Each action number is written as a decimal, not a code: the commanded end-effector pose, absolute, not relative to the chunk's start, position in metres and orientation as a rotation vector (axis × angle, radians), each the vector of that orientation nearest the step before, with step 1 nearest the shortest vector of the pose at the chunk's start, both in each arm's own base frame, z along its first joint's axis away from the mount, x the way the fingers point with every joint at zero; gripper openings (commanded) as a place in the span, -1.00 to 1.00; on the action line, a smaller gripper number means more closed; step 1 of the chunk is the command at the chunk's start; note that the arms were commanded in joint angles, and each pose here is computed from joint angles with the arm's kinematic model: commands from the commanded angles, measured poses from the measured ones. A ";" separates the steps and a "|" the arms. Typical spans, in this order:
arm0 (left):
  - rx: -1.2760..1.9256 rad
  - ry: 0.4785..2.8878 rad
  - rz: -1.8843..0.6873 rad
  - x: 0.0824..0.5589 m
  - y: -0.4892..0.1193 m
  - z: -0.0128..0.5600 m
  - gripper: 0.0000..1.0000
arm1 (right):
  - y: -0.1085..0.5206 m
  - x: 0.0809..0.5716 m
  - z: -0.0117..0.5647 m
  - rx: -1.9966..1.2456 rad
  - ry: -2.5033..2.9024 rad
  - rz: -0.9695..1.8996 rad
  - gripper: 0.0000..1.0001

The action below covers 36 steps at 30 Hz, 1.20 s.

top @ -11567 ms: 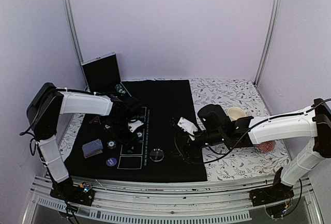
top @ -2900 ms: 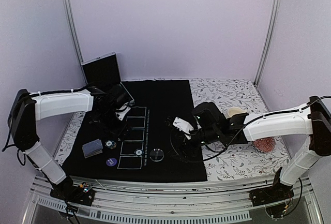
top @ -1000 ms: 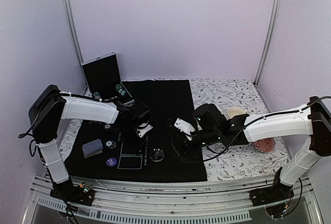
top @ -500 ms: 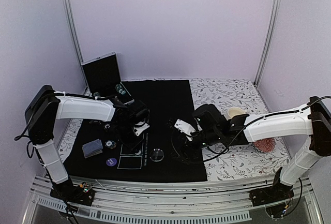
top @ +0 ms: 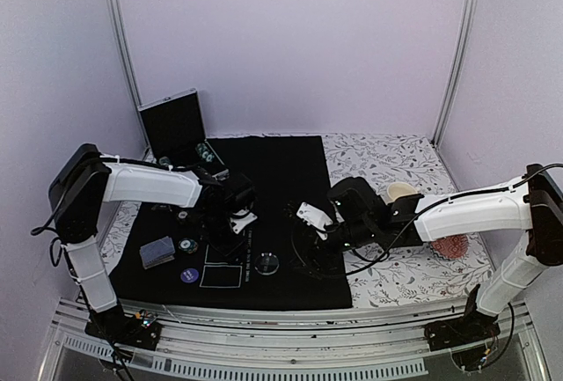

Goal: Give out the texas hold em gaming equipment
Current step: Pick up the poker chip from the community card area.

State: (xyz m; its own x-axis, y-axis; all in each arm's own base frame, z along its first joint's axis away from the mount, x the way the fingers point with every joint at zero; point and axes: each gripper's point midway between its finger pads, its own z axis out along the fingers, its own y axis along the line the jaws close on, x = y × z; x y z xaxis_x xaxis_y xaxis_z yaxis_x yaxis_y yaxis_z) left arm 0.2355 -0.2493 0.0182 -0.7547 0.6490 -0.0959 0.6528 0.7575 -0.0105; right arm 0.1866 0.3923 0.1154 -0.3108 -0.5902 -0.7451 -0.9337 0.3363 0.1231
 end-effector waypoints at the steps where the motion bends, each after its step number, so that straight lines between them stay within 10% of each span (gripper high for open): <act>1: 1.109 2.860 -0.076 0.234 -0.259 0.008 0.23 | 0.393 0.185 0.125 -1.317 1.987 0.760 0.97; 36: 1.057 2.804 -0.036 0.244 -0.255 0.034 -0.25 | 0.392 0.184 0.122 -1.320 1.998 0.757 0.97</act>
State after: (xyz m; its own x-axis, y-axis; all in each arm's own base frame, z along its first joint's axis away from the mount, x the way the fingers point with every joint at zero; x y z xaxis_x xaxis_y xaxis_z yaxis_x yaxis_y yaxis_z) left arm 0.2327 -0.2561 0.0137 -0.7305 0.6787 -0.0752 0.6789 0.7337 0.0266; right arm 0.1866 0.3923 0.1154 -0.3108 -0.5902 -0.7451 -0.9337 0.3363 0.1231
